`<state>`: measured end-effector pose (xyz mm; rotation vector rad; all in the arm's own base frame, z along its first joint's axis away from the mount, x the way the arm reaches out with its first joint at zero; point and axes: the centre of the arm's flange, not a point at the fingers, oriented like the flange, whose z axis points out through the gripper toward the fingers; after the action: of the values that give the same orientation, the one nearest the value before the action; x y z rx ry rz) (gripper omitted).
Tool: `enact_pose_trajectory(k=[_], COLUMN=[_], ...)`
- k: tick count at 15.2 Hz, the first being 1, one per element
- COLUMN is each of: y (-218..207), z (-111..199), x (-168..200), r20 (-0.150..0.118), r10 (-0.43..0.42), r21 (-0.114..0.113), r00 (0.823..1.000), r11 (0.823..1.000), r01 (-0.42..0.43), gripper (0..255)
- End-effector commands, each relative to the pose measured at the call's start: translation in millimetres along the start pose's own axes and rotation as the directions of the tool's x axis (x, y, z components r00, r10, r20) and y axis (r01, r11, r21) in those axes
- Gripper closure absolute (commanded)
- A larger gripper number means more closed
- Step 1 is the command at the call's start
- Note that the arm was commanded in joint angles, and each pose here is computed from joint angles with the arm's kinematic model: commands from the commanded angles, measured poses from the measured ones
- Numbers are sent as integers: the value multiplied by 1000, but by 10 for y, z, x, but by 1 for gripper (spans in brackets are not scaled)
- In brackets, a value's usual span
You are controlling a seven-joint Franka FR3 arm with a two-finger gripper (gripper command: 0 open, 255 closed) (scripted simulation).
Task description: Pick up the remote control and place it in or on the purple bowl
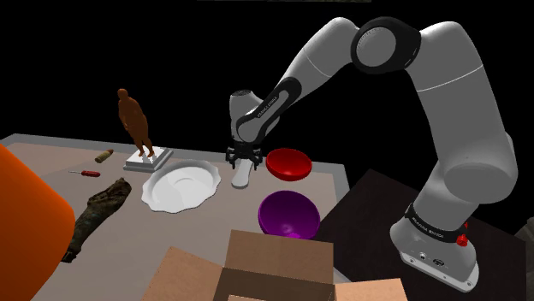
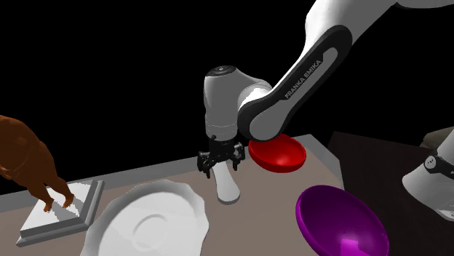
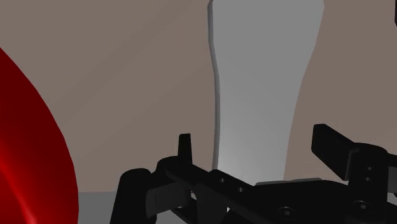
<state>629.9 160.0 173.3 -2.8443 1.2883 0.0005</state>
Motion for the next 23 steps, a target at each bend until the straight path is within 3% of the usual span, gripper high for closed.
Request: enact_pose_trajectory(k=[1, 2, 11, 23], y=[0, 0, 0, -11], z=[1, 1, 1, -633], x=[0, 0, 0, -5], r20=[0, 0, 0, 0], r10=[0, 0, 0, 0], r21=[0, 0, 0, 0], r00=[1000, 1000, 1000, 1000], r11=[1000, 1000, 1000, 1000], r01=[0, 0, 0, 0], gripper=[0, 255, 255, 255])
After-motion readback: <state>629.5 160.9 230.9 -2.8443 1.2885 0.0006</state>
